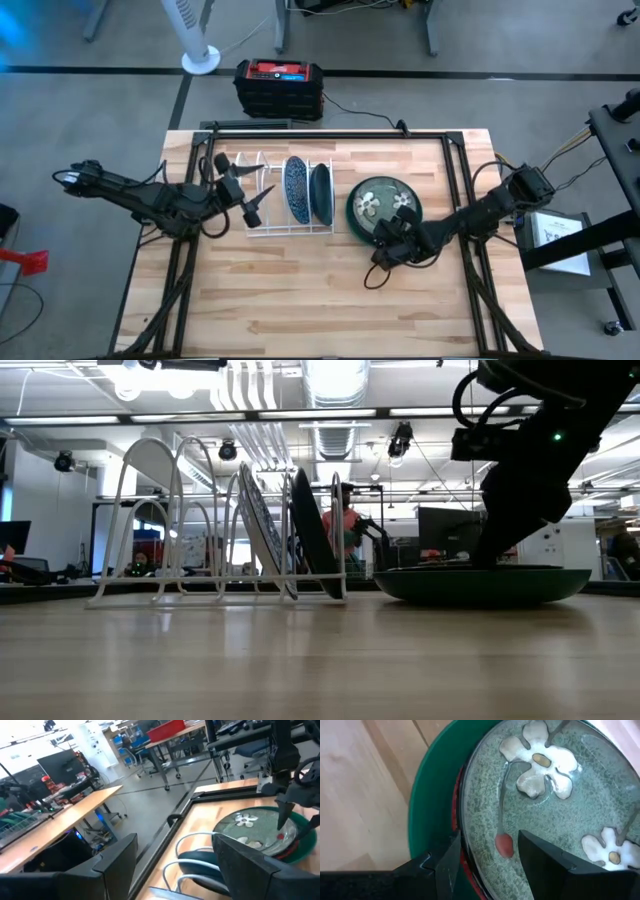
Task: Sort dishes
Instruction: Put the green patterned plate into the dish rack
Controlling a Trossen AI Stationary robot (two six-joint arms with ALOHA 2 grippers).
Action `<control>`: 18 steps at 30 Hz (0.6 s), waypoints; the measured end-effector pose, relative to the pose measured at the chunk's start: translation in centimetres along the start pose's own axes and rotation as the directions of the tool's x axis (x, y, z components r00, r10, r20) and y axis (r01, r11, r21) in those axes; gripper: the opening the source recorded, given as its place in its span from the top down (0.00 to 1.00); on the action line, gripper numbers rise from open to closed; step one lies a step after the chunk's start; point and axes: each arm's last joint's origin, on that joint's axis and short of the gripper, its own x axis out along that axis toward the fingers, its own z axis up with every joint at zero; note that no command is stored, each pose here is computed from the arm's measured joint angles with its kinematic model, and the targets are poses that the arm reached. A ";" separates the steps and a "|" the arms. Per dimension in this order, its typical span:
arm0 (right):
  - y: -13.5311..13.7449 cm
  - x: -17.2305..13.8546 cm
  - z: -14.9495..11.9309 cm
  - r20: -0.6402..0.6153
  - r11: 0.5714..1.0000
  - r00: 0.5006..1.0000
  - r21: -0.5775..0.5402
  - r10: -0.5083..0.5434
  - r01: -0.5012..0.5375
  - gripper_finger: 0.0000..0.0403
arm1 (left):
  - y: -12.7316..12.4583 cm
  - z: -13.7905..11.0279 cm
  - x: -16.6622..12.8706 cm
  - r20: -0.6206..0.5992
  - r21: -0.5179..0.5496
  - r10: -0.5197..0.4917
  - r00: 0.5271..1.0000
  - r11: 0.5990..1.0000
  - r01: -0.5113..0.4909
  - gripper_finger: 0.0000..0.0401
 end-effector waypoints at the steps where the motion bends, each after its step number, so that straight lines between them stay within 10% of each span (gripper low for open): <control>1: -0.1 0.1 0.1 -0.001 1.000 1.000 -0.003 -0.002 0.002 0.54 | 0.1 0.2 0.0 0.005 0.001 0.003 1.000 1.000 -0.003 0.38; 18: -0.3 0.4 0.5 0.000 1.000 1.000 -0.007 0.011 -0.011 0.64 | 1.2 0.5 -0.8 0.028 0.014 0.015 1.000 1.000 -0.016 0.38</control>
